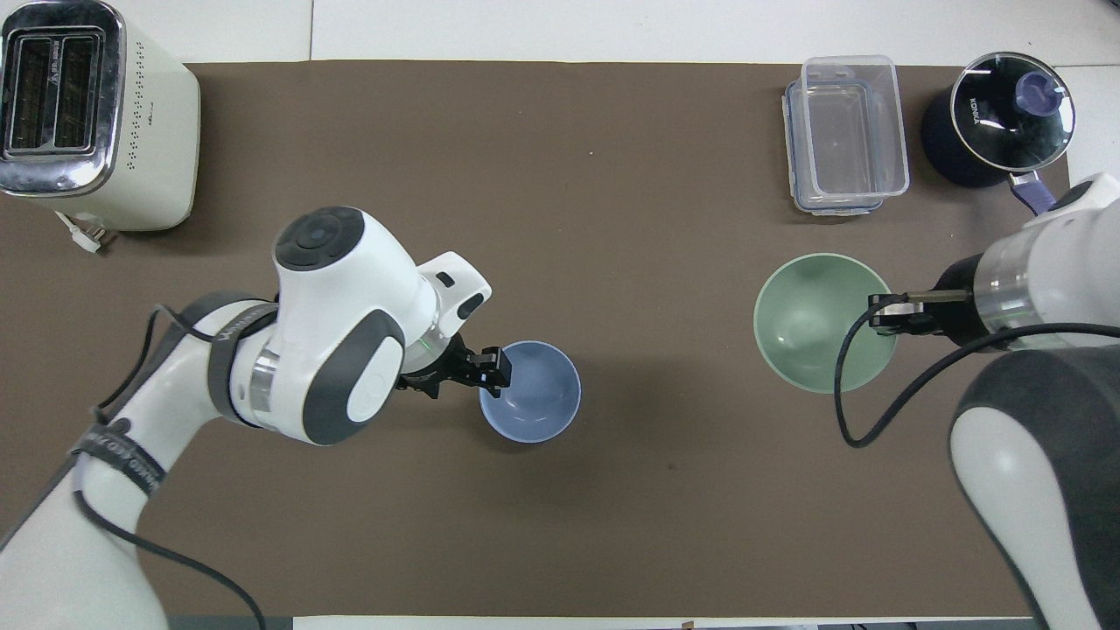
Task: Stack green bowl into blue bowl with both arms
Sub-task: 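Release the blue bowl with the left gripper while the right gripper carries the green bowl, then lower the green bowl into the blue bowl with the right gripper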
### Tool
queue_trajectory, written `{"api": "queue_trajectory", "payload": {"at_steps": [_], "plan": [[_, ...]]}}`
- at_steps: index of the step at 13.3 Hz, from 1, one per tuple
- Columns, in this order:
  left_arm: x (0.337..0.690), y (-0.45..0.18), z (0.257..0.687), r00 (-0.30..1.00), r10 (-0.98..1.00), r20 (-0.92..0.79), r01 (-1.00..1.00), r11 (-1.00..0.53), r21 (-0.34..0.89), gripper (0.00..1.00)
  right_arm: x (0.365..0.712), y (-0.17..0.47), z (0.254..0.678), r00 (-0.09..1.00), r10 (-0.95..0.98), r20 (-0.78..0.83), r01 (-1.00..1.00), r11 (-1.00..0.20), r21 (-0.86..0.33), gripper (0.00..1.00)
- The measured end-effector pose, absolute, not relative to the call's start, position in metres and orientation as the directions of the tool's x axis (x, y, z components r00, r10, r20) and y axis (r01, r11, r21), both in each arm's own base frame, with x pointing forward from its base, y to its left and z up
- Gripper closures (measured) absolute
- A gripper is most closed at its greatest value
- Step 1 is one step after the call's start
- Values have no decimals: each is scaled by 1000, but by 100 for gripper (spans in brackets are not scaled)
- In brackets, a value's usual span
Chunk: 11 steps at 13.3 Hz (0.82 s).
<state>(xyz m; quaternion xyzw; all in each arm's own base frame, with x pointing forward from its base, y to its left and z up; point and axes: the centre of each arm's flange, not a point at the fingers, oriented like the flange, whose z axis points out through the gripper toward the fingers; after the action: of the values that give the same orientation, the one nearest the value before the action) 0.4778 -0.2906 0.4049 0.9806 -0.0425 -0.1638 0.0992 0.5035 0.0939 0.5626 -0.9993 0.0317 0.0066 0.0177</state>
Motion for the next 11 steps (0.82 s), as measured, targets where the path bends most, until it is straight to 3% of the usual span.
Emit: {"api": "queue_trajectory", "payload": {"at_steps": [1,3,6,11], "plan": [[487,-262,430,952,-98,-291,-31,-974,226,0,500,115,562,997,-78,-18,-78,-996,-35,96],[510,-182,465,972,-69,-223,-14,-971,240,0,494,156,556,996,-83,-18,-84,-996,-40,96],[539,-76,495,990,-52,-130,-34,-989,144,0,494,222,531,997,-82,-2,-82,-994,-74,96],[544,-49,579,991,-82,-110,-79,-996,35,0,496,303,468,1000,-26,-16,-28,-992,-123,96]]}}
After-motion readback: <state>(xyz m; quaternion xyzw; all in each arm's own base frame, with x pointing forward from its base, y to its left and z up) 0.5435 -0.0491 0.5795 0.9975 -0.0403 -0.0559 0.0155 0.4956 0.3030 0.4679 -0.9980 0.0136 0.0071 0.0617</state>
